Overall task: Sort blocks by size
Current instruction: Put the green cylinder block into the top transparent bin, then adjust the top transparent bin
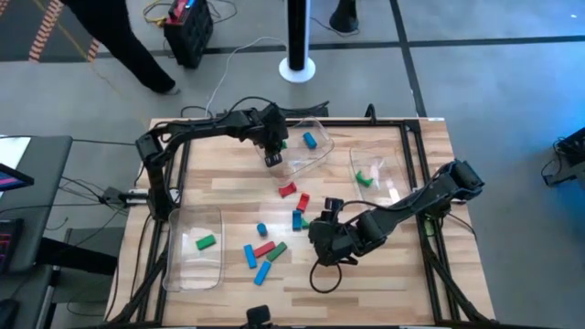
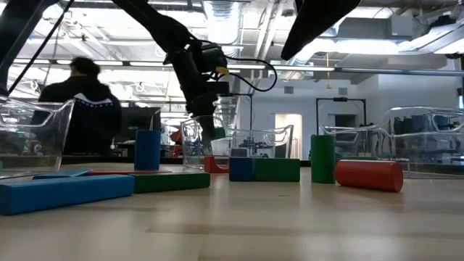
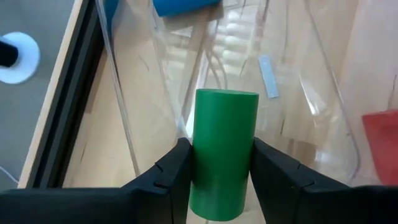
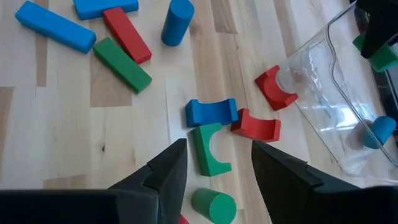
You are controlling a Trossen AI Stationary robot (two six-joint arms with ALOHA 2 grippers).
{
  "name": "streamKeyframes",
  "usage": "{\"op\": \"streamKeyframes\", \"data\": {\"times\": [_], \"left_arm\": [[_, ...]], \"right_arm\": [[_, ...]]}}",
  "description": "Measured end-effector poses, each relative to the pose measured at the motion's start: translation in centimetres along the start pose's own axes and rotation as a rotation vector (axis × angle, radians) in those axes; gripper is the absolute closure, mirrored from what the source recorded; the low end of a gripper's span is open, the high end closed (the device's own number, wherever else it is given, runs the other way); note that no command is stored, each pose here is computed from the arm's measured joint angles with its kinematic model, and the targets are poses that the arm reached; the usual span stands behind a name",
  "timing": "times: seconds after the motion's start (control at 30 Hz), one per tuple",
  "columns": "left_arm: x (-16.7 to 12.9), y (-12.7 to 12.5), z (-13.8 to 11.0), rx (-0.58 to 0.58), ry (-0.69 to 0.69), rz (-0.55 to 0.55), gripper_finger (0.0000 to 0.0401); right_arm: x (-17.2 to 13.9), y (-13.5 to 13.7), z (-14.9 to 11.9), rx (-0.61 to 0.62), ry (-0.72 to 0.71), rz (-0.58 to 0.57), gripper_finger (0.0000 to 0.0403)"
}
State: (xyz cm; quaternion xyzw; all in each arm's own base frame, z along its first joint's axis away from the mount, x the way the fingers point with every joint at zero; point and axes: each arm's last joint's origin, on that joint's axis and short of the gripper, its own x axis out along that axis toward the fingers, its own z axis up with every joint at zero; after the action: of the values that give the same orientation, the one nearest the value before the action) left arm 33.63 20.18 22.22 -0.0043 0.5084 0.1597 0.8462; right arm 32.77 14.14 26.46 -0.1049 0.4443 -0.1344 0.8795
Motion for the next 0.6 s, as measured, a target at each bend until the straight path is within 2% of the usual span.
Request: {"op": "streamKeyframes", "data": {"times": [0.43, 0.6], "left_arm": [[0.0, -0.1, -0.2, 0.021, 0.021, -0.007, 0.0192], [-1.6, -0.6, 0.3, 0.027, -0.052, -0.095, 0.0189]], "right_arm": [[0.0, 0.0, 0.0, 0.002, 0.000, 0.000, 0.0196], [0.0, 0.0, 0.0, 0.000, 0.001, -0.001, 0.0196]]}}
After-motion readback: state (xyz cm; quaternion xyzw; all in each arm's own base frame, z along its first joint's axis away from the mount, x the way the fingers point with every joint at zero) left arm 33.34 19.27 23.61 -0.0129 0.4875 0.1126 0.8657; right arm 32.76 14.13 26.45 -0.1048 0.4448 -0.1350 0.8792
